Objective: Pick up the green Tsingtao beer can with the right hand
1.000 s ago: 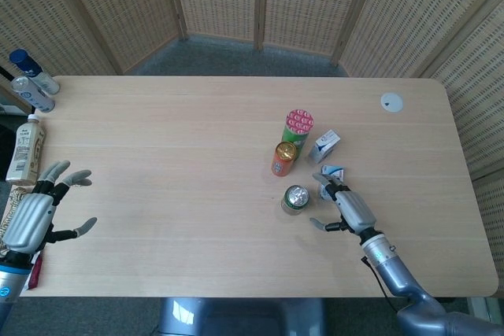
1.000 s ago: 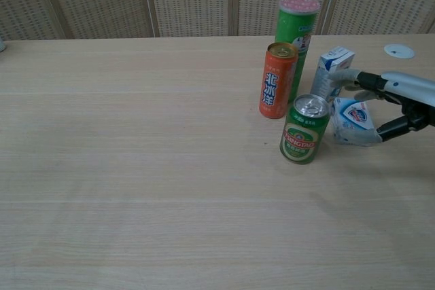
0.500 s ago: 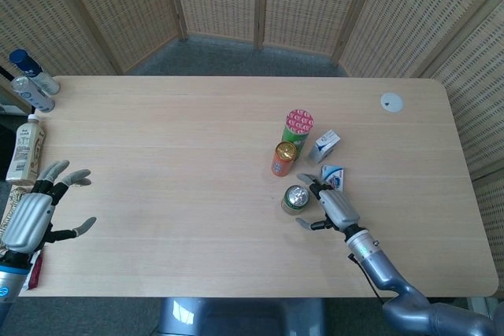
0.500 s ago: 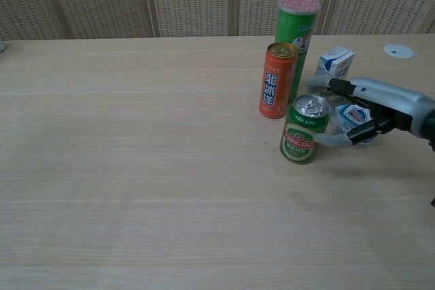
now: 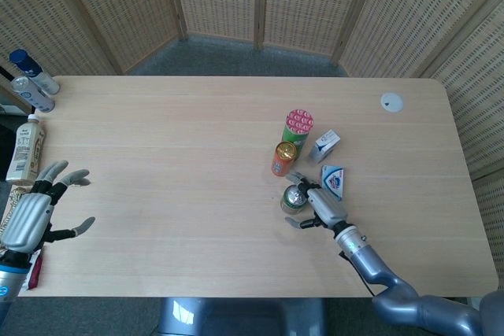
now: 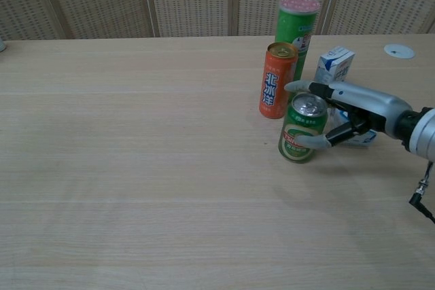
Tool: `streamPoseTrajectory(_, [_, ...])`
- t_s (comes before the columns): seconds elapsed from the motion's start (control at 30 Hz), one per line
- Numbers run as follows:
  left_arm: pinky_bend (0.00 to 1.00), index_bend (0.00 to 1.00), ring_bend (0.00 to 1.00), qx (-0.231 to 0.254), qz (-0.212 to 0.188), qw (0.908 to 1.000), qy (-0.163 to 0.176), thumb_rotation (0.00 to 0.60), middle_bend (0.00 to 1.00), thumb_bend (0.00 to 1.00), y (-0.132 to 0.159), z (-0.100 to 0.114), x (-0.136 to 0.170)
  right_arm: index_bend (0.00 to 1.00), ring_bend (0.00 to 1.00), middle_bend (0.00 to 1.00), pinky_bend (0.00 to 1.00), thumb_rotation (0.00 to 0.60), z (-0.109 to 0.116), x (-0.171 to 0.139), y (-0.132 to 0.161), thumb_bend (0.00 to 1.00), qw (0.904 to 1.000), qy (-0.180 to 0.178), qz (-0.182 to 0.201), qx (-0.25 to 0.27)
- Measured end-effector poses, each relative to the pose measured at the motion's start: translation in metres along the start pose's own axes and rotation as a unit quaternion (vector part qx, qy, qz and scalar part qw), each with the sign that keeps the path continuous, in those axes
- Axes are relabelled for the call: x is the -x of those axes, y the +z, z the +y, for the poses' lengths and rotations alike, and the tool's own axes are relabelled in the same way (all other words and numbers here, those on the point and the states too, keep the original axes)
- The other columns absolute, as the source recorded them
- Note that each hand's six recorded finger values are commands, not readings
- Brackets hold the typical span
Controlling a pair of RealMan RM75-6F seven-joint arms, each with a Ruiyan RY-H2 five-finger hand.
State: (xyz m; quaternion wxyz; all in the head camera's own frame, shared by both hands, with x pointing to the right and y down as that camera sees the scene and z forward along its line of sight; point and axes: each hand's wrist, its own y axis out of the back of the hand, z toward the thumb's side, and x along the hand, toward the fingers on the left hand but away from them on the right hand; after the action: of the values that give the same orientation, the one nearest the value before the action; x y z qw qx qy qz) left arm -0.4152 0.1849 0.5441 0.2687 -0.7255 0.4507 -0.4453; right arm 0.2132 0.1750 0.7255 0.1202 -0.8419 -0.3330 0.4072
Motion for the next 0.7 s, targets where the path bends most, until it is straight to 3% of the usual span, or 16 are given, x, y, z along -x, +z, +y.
streamPoseTrajectory(0.2, [0.0, 0.18, 0.08, 0.0, 0.002, 1.0, 0.002, 0.567, 0.34, 0.27, -0.0009, 0.0012, 0.001, 0.0, 0.0, 0.0, 0.1, 0.491, -0.0027, 0.006, 0.0012, 0.31, 1.0, 0.001, 0.0, 0.007])
streamPoseTrajectory(0.3, [0.0, 0.18, 0.08, 0.0, 0.003, 1.0, 0.002, 0.568, 0.34, 0.27, -0.0013, 0.0011, 0.0015, 0.0, 0.01, 0.0, 0.18, 0.531, -0.0027, 0.0076, 0.0015, 0.31, 1.0, -0.002, 0.001, 0.008])
streamPoseTrajectory(0.43, [0.0, 0.18, 0.08, 0.001, 0.003, 1.0, 0.001, 0.569, 0.34, 0.27, -0.0016, 0.0007, 0.0019, 0.0, 0.11, 0.0, 0.29, 0.591, -0.0006, 0.0083, 0.0002, 0.31, 0.9999, -0.008, -0.001, 0.009])
streamPoseTrajectory(0.7, [0.0, 0.18, 0.08, 0.0, 0.005, 1.0, 0.002, 0.567, 0.34, 0.27, -0.0021, 0.0016, 0.0024, 0.0, 0.18, 0.0, 0.36, 0.6, 0.0039, 0.0105, -0.0016, 0.31, 0.9997, -0.02, -0.005, 0.013])
